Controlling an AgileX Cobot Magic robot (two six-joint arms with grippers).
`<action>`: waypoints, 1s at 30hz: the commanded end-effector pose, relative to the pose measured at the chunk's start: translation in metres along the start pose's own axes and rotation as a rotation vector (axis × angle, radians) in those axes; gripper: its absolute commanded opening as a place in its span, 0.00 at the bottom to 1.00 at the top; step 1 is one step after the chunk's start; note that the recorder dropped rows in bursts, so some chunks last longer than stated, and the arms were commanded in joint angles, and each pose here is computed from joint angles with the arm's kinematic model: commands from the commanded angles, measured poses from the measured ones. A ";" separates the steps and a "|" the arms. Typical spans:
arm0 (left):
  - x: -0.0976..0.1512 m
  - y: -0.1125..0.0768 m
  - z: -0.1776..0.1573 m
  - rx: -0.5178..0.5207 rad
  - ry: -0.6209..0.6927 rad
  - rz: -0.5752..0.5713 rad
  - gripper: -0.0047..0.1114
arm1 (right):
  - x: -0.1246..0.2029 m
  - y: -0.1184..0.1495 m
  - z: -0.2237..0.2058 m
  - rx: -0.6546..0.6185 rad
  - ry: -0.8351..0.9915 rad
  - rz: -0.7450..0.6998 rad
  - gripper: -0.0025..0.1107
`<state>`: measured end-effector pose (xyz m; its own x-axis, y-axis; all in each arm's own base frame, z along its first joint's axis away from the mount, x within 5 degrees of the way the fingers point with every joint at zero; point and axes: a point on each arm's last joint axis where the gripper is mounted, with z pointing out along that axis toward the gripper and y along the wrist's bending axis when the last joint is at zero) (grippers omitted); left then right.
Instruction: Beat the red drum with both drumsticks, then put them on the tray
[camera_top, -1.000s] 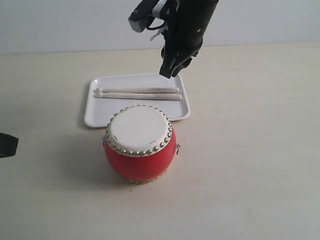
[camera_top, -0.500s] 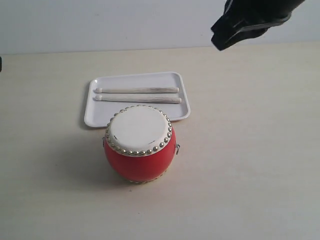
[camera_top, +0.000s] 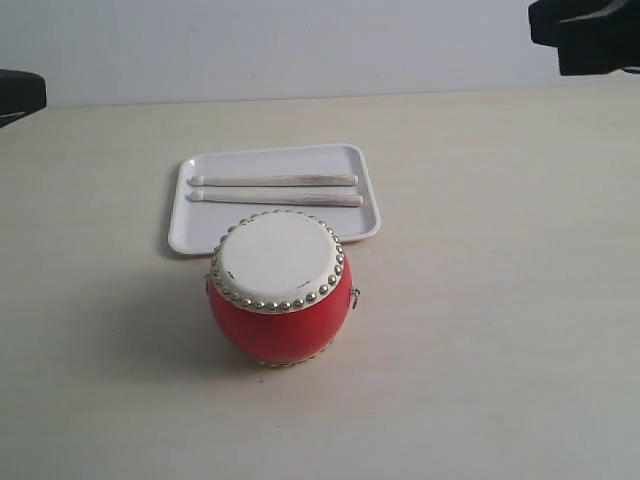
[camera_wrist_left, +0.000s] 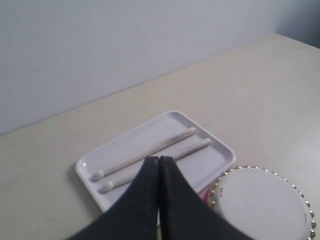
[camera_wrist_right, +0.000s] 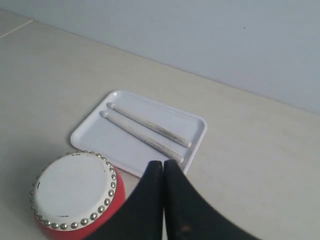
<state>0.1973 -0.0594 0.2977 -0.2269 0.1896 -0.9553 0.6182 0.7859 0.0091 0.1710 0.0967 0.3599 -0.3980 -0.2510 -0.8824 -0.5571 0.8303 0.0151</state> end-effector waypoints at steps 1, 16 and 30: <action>0.000 -0.004 0.002 0.049 -0.006 -0.007 0.04 | 0.007 0.001 -0.007 -0.002 0.012 0.008 0.02; 0.000 -0.004 0.002 0.050 -0.005 -0.006 0.04 | 0.007 0.003 -0.009 -0.027 0.016 0.042 0.02; -0.035 -0.037 -0.062 -0.042 -0.250 0.138 0.04 | 0.007 0.004 -0.008 -0.031 0.016 0.045 0.02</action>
<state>0.1470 -0.0577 0.3420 0.0452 0.2114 -0.9764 0.6007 0.7752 0.1956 0.1602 0.0947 0.3579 -0.4350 -0.2251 -0.8718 -0.5632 0.8235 0.0684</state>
